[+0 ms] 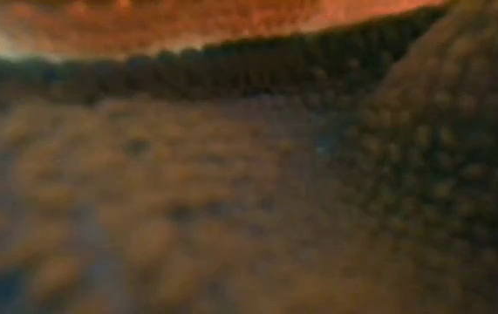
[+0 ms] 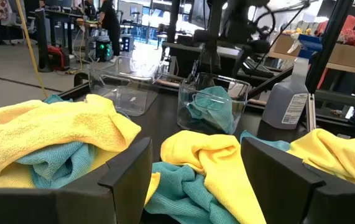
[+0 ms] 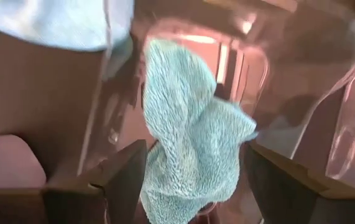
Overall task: Sort microfiber towel by color & place in baskets
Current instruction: Put the yellow microfiber cloth into the top transparent bin
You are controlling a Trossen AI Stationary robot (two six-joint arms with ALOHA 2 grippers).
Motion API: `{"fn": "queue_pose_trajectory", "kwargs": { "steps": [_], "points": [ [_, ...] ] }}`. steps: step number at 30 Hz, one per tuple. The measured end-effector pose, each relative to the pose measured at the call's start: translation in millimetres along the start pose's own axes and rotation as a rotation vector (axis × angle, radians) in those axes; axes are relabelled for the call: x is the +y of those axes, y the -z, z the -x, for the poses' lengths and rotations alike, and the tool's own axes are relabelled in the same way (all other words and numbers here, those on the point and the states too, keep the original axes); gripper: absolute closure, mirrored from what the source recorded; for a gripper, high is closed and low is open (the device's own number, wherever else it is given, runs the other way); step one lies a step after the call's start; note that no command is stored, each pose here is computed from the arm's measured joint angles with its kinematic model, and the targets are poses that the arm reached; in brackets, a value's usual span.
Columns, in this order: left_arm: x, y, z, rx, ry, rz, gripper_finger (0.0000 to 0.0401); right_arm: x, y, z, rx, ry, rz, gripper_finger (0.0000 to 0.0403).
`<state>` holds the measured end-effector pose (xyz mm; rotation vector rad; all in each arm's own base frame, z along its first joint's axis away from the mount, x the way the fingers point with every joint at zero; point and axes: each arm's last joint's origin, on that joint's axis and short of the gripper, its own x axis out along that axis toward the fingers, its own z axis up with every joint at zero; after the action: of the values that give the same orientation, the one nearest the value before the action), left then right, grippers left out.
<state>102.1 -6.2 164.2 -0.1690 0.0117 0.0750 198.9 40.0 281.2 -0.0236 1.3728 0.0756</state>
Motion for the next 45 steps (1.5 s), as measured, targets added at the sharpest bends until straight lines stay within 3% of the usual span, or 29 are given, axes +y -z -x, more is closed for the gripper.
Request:
{"fn": "queue_pose_trajectory", "kwargs": {
  "steps": [8, 19, 38, 45],
  "points": [
    [0, 0, 0, 0.000, 0.000, 0.000, 0.0150, 2, -12, 20, -0.110, -0.012, 0.048, 0.0144],
    [0, 0, 0, 0.000, 0.000, 0.000, 0.0150, 10, -24, 24, -0.248, -0.038, 0.142, 0.0144],
    [0, 0, 0, 0.000, 0.000, 0.000, 0.0150, 55, -43, 38, -0.565, -0.181, 0.347, 0.0144],
    [0, -1, 0, -0.017, -0.021, 0.008, 0.0150, 75, -52, 29, -0.603, -0.213, 0.435, 0.0145]
  ]
}}
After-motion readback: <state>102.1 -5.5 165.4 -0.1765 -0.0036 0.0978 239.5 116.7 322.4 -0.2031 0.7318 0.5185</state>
